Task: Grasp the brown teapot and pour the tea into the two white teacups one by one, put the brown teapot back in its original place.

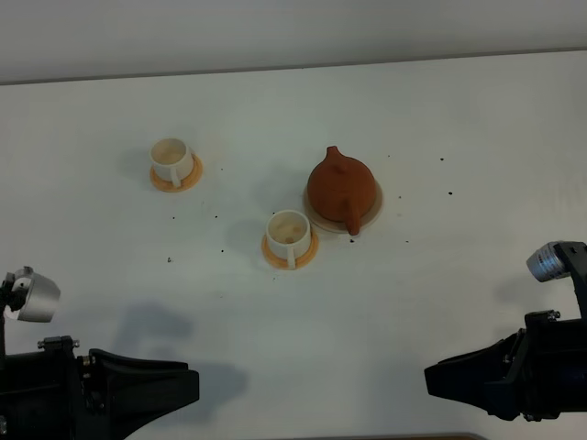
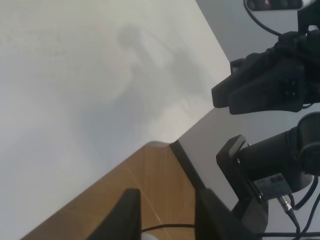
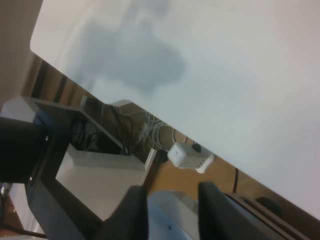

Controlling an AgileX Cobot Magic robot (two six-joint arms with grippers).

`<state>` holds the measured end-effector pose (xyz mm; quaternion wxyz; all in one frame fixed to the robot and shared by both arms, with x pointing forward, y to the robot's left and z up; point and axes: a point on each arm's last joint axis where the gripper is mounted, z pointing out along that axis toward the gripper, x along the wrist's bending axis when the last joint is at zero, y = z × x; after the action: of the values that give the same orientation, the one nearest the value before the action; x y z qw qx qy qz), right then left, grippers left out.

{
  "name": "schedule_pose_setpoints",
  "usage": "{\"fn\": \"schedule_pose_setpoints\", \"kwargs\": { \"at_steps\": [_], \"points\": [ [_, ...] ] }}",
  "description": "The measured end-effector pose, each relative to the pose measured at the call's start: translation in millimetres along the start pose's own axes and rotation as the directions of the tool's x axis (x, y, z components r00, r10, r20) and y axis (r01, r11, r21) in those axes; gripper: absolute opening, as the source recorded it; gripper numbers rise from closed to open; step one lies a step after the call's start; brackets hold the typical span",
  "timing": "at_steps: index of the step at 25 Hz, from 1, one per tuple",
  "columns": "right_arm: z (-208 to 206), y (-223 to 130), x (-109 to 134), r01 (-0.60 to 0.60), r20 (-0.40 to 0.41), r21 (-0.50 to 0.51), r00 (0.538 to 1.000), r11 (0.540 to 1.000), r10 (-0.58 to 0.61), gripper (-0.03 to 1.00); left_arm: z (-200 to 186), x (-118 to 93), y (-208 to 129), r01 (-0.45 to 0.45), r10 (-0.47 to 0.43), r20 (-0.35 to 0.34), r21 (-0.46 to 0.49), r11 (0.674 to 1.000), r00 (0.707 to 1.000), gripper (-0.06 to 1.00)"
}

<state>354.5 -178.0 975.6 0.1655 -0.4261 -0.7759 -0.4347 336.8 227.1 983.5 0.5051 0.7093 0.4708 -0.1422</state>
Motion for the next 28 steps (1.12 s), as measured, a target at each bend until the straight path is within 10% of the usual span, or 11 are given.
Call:
{"fn": "schedule_pose_setpoints", "kwargs": {
  "at_steps": [28],
  "points": [
    [0.0,0.0,0.0,0.000,0.000,0.000,1.000,1.000,0.000,0.24,0.0,0.0,0.0,0.000,0.000,0.000,0.000,1.000,1.000,0.27]
  ]
}}
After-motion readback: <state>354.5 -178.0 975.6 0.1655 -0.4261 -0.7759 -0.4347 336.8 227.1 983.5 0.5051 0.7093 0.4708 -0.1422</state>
